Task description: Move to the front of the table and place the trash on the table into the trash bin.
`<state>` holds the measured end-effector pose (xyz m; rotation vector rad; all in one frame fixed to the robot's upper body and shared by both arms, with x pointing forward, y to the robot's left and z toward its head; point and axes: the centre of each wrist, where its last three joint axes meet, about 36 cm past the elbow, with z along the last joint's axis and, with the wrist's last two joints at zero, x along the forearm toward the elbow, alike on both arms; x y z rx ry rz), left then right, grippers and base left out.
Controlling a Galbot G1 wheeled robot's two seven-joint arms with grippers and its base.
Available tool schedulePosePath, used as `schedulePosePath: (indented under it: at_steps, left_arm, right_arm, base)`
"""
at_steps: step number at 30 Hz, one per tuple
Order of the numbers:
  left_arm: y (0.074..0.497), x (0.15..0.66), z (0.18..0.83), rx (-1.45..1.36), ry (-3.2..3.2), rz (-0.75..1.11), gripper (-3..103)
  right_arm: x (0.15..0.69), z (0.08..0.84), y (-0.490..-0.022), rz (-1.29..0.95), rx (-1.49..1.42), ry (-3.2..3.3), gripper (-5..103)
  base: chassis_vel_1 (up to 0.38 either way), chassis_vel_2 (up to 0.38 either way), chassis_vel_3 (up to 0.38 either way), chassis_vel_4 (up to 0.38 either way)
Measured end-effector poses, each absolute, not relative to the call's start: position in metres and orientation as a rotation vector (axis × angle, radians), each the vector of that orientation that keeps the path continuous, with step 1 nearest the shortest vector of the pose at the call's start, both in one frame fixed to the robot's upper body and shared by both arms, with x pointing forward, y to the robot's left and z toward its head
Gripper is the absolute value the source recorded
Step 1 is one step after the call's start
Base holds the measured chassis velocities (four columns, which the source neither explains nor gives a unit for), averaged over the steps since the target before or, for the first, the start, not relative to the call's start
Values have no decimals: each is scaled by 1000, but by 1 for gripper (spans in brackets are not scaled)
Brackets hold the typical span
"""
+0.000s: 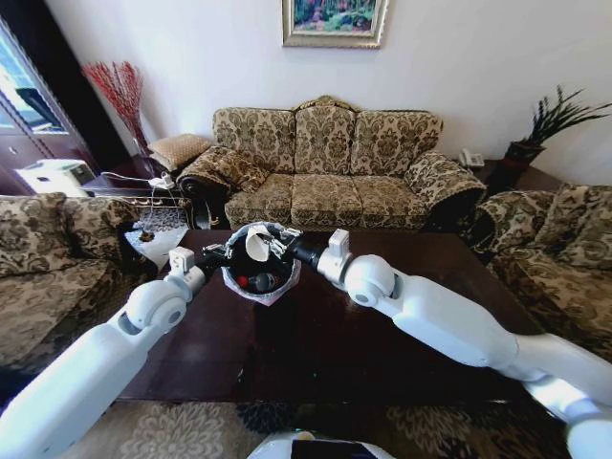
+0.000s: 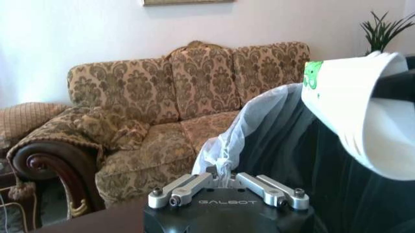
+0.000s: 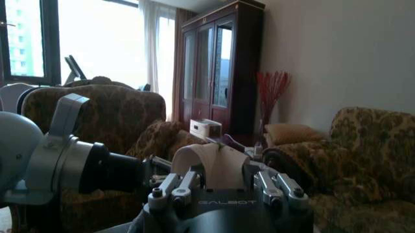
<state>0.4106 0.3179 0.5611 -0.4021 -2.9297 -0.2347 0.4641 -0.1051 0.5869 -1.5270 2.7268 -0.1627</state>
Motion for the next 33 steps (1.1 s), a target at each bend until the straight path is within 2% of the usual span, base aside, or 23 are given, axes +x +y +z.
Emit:
schedulePosePath:
  at_steps: [1, 3, 7, 8, 11, 12, 14, 15, 17, 23, 26, 31, 33]
  left_arm:
    - [317, 410, 562, -403, -2932, -235, 0]
    - [317, 409, 562, -403, -2932, -235, 0]
    - [316, 406, 561, -401, -2929, -234, 0]
    - [316, 406, 561, -401, -2929, -234, 0]
    - [314, 404, 563, -402, -2934, -234, 0]
    - [314, 404, 563, -402, -2934, -234, 0]
    - [313, 404, 563, -400, -2935, -232, 0]
    - [313, 404, 563, -400, -2935, -232, 0]
    - [312, 404, 561, -378, -2942, -221, 0]
    - [313, 404, 551, -282, -2969, -195, 0]
    - [308, 398, 549, -209, -2999, -145, 0]
    - [309, 393, 546, -137, -3025, -159, 0]
    - [317, 383, 538, -50, -3030, -170, 0]
  right_arm:
    - [464, 587, -105, -165, -1526, 2728, 40]
    - [464, 586, -105, -165, -1527, 2729, 40]
    - [463, 585, -104, -166, -1523, 2735, 61]
    - [463, 585, -104, -166, -1523, 2735, 61]
    - [464, 583, -101, -160, -1510, 2740, 78]
    - [464, 583, -101, -160, -1510, 2740, 78]
    - [464, 584, -99, -156, -1493, 2744, 89]
    - [464, 584, -99, -156, -1493, 2744, 89]
    - [464, 591, -101, -142, -1443, 2749, 97]
    - [464, 605, -123, -83, -1260, 2804, 100]
    - [462, 591, -155, -77, -988, 2925, 100]
    - [452, 576, -178, -95, -752, 3028, 100]
    - [438, 561, -210, -107, -468, 3151, 100]
  base:
    - [0, 0, 0, 0]
    - [0, 0, 0, 0]
    - [0, 0, 0, 0]
    - [0, 0, 0, 0]
    - [0, 0, 0, 0]
    - [0, 0, 0, 0]
    - [0, 0, 0, 0]
    - [0, 0, 0, 0]
    - [0, 0, 0, 0]
    - [0, 0, 0, 0]
    - [0, 0, 0, 0]
    - [0, 0, 0, 0]
    - [0, 0, 0, 0]
